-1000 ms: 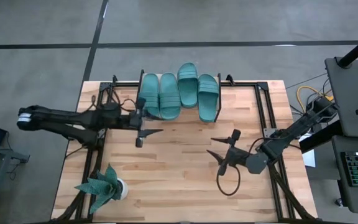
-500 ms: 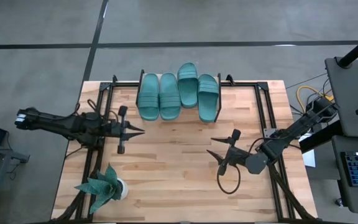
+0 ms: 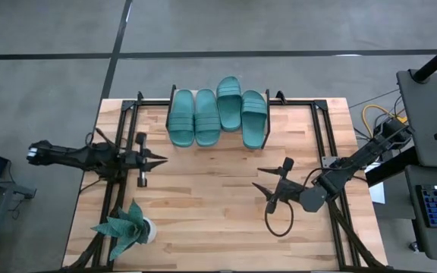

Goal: Pick and place slides into the shelf
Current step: Return to Home Position

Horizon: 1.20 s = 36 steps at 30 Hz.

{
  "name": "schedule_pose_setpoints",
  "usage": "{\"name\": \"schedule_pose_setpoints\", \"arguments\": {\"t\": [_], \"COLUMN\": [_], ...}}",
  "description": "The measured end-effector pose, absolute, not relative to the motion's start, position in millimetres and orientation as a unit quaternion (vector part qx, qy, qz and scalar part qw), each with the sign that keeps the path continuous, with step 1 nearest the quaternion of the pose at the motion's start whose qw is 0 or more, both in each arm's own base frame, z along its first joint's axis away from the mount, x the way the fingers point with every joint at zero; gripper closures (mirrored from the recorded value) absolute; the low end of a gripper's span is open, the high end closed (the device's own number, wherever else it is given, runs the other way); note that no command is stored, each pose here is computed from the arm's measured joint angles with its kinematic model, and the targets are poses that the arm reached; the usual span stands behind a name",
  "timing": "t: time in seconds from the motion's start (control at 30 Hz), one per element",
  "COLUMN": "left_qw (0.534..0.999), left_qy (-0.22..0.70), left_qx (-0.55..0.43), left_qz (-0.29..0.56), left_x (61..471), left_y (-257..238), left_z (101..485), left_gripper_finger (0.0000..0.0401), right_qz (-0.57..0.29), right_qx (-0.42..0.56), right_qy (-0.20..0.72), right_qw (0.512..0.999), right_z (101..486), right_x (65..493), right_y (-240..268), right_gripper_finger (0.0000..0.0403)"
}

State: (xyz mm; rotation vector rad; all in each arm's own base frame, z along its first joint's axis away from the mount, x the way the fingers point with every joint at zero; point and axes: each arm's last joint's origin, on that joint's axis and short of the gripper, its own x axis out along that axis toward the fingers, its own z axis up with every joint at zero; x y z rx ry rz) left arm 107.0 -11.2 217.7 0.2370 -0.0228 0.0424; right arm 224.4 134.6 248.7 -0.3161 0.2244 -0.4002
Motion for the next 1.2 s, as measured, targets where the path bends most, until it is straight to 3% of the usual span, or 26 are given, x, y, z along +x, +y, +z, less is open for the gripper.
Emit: {"name": "schedule_pose_setpoints", "arguments": {"t": [0.33,0.6,0.73,1.2], "left_qw": [0.997,0.992,0.994,0.987], "left_qy": [-0.019,-0.01,-0.009,-0.016], "left_qx": [0.078,0.055,0.082,0.149], "left_qz": [0.018,-0.113,-0.074,0.055], "left_x": [91.6,97.3,101.9,98.7], "left_y": [-9.0,-17.5,-15.8,-2.0], "left_z": [212.3,187.3,168.3,182.7], "left_gripper_finger": [0.0386,0.0386,0.0386,0.0386], "right_qz": [-0.197,-0.197,-0.198,-0.199], "right_qx": [-0.159,-0.159,-0.159,-0.162], "right_qy": [0.113,0.113,0.113,0.115], "right_qw": [0.961,0.961,0.961,0.96], "right_z": [247.2,247.3,247.3,246.7], "right_x": [224.0,224.0,224.3,224.5], "right_y": [134.3,134.4,133.9,133.2], "right_gripper_finger": [0.0175,0.0175,0.0175,0.0175]}}
